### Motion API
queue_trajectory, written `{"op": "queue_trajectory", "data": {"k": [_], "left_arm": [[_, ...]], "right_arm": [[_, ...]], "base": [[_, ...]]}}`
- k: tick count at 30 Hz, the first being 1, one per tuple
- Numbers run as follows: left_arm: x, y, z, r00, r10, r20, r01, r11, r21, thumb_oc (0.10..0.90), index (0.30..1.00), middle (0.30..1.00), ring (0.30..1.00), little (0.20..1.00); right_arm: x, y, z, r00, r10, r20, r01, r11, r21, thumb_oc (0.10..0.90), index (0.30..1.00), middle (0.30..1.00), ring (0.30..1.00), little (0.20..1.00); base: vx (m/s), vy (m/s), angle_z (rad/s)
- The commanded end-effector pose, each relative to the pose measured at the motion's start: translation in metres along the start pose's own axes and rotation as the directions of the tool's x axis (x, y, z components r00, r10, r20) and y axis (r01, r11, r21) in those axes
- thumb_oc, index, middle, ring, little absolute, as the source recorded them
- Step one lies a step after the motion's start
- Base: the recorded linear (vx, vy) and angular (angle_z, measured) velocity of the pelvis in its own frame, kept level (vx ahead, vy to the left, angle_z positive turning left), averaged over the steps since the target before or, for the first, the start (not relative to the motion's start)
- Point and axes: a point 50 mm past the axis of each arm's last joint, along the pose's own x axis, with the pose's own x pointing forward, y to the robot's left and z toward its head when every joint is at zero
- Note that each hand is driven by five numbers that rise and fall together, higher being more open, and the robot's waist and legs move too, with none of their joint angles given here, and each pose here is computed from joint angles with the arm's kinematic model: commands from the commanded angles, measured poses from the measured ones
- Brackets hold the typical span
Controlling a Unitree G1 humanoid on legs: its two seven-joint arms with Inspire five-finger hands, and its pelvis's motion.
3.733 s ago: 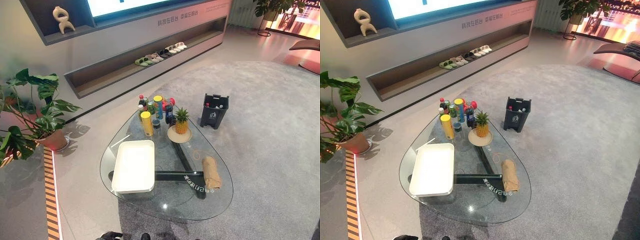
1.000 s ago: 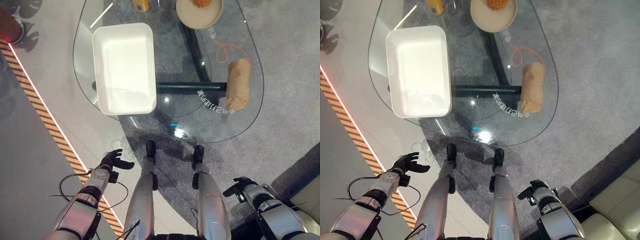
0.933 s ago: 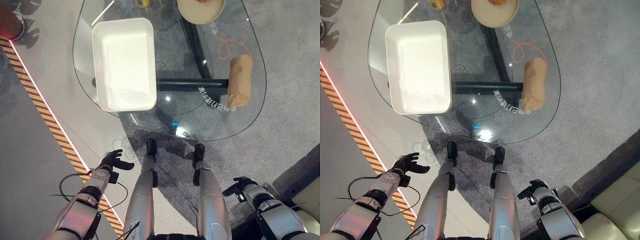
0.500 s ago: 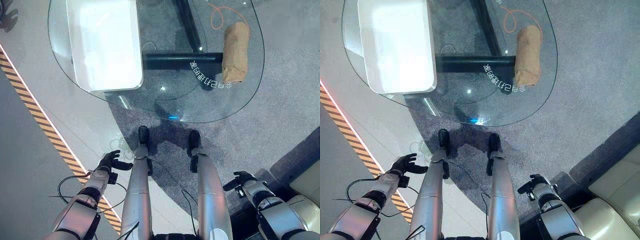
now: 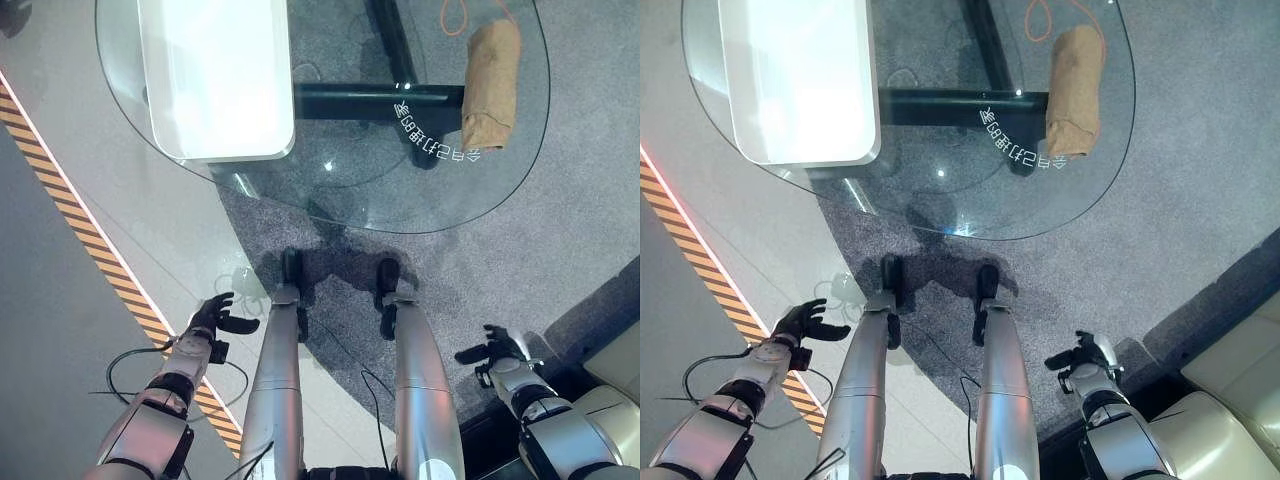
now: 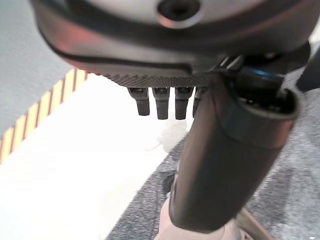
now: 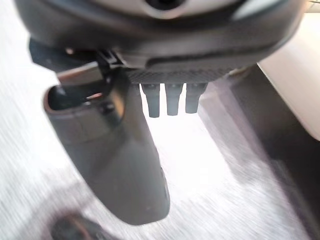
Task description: Wipe the table with a cloth and put it in the basket.
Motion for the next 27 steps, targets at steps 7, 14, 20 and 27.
{"op": "queue_trajectory", "data": {"k": [7, 14, 20, 27], "left_arm": [[-0.011, 0.015, -0.046, 0.993, 0.055, -0.105, -0.055, 0.998, 0.002, 0.800, 0.900, 0.900, 0.900, 0.900], [-0.010, 0.013, -0.044, 0.993, 0.043, -0.113, -0.040, 0.999, 0.026, 0.800, 0.900, 0.900, 0.900, 0.900], [-0.011, 0.009, -0.046, 0.992, 0.035, -0.118, -0.033, 0.999, 0.022, 0.800, 0.900, 0.900, 0.900, 0.900], [-0.011, 0.005, -0.047, 0.992, 0.023, -0.122, -0.021, 1.000, 0.019, 0.800, 0.900, 0.900, 0.900, 0.900]], "right_arm": [[0.004, -0.072, 0.000, 0.931, -0.339, 0.133, 0.312, 0.931, 0.192, 0.800, 0.900, 0.900, 0.900, 0.900], [0.004, -0.110, 0.062, 0.853, -0.474, 0.220, 0.353, 0.833, 0.425, 0.800, 0.900, 0.900, 0.900, 0.900], [-0.008, -0.129, 0.112, 0.773, -0.554, 0.310, 0.311, 0.756, 0.576, 0.800, 0.900, 0.900, 0.900, 0.900], [-0.028, -0.142, 0.163, 0.687, -0.616, 0.385, 0.226, 0.685, 0.692, 0.800, 0.900, 0.900, 0.900, 0.900]], "base": [[0.03, -0.014, 0.01], [0.04, -0.015, 0.04], [0.01, 0.007, 0.00], [0.00, 0.000, 0.00]]}}
